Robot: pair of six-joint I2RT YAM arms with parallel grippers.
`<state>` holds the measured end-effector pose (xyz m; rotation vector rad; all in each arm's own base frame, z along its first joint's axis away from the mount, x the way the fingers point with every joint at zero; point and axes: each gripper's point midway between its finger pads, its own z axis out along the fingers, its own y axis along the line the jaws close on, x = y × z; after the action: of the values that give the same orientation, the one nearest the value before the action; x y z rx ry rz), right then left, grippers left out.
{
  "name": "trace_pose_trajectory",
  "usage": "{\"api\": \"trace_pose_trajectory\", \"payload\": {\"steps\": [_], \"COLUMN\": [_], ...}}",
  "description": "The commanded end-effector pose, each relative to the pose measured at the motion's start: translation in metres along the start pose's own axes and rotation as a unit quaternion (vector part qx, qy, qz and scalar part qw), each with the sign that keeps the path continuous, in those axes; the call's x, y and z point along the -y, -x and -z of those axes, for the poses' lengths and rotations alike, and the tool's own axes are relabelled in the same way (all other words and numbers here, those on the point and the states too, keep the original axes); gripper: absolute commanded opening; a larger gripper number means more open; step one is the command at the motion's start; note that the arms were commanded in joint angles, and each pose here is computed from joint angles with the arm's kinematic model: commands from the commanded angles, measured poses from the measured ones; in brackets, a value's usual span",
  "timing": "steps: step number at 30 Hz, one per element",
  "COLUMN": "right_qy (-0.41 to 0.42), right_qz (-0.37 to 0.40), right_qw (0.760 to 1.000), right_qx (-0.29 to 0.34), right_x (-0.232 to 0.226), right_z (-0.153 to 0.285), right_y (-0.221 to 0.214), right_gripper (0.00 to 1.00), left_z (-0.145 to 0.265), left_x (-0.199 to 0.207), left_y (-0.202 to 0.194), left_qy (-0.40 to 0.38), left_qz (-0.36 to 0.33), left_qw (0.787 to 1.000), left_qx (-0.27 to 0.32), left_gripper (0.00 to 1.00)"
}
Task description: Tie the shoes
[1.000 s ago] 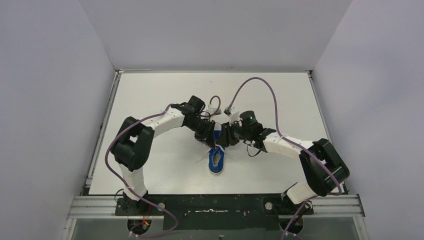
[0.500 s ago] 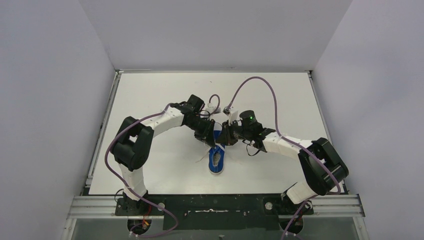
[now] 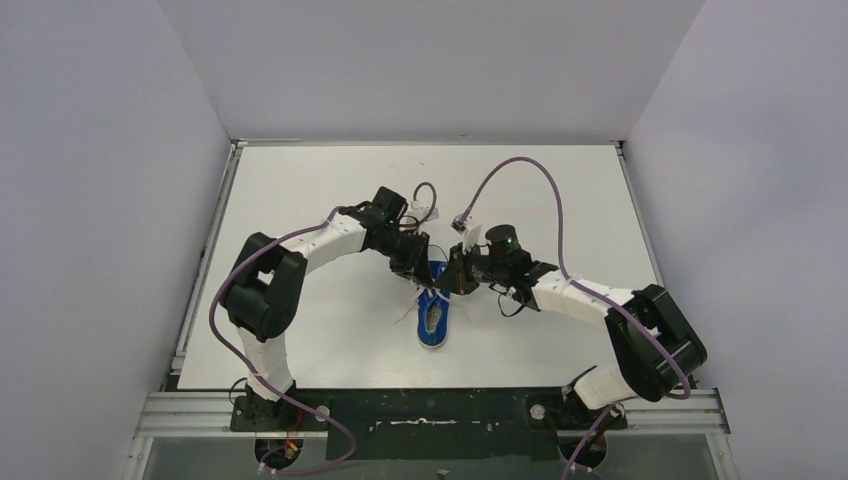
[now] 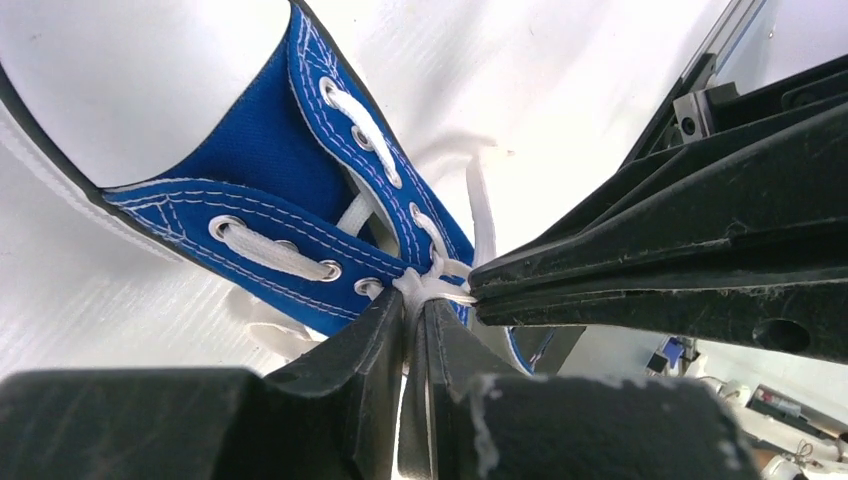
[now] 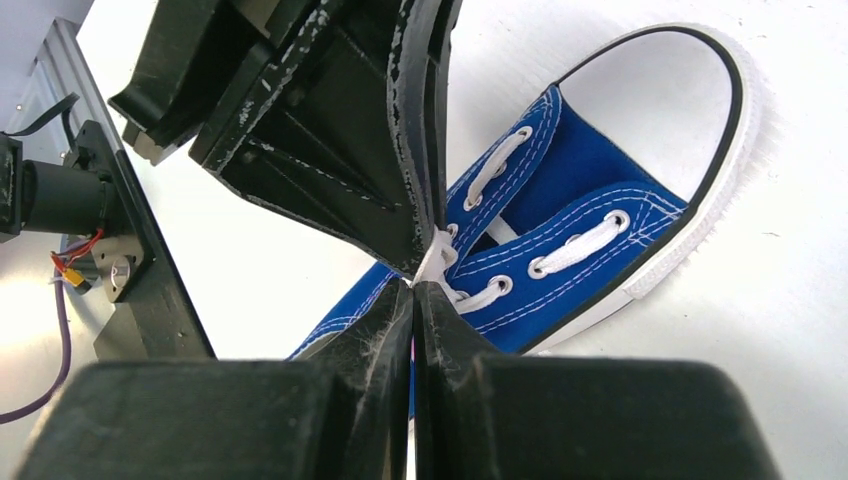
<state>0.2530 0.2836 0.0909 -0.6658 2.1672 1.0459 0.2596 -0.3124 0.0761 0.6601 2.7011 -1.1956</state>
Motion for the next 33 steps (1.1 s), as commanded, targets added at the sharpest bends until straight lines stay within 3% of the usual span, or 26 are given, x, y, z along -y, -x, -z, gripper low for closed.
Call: {"api": "trace_pose_trajectory", "payload": {"steps": [1,13,18,23,25,28,33], "right_qy": [0.042,0.057,0.045,0.004,-0.009,-0.033,-0.058], "right_qz": [0.015,-0.016,-0.039,-0.073,-0.096,-0.121,-0.110], "right_qw": [0.998,0.995,0.997,0.997,0.994,0.990,0.989], "right_qx": [0.047,0.079,0.058,0.037,0.055,0.062,0.078], "right_x": [-0.017,-0.029,-0.031,-0.026,-0.023,-0.017,0.014], "right_z": [0.004,-0.008,-0.014,0.011,0.026,0.041,0.054], "right_y": [0.024,0.044,0.042,0.038,0.041,0.038,0.037], "right_gripper": [0.00,0.00,0.00,0.39,0.47,0.49,0.42], "left_z": [0.007,-0.010,-0.015,-0.019,-0.020,-0.021,-0.021], "left_x": [0.006,0.015,0.017,0.012,0.011,0.008,0.006], "left_y": [0.030,0.031,0.025,0.022,0.021,0.018,0.014], "left_qy": [-0.006,-0.086,-0.116,-0.117,-0.115,-0.113,-0.112], "left_qz": [-0.013,0.018,0.024,0.026,0.026,0.027,0.026], "left_qw": [0.998,0.993,0.989,0.989,0.989,0.990,0.991], "left_qx": [0.057,0.082,0.088,0.087,0.086,0.081,0.072], "left_gripper": [0.12,0.13,0.13,0.13,0.13,0.12,0.12]}}
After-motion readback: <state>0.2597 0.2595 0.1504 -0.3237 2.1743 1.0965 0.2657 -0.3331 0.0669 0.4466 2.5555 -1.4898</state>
